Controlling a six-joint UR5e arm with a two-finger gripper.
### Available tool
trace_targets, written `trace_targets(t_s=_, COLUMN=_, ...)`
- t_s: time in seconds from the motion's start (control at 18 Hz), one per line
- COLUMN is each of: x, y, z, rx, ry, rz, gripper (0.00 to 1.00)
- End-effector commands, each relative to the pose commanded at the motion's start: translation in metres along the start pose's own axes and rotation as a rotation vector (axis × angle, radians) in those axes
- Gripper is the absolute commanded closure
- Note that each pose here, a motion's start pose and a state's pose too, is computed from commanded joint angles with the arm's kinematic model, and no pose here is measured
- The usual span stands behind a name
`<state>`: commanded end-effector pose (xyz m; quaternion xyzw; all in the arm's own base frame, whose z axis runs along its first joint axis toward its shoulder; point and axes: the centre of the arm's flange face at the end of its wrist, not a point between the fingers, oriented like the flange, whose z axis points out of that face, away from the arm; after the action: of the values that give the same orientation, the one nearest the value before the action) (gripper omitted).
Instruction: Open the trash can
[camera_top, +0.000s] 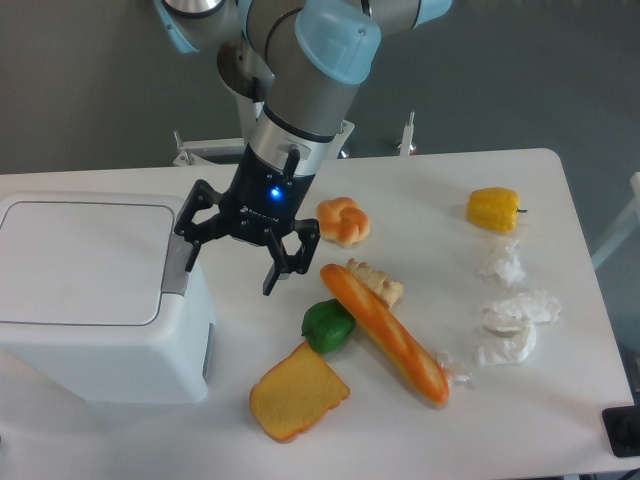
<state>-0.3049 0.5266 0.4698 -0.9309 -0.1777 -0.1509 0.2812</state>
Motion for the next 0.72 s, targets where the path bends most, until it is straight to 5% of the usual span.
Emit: trace_targets(t_s=0.72, x=-0.0018, y=0.0010, z=0.0047, rx=-0.007, ry=0.003, rz=-0.003, gripper=0.00)
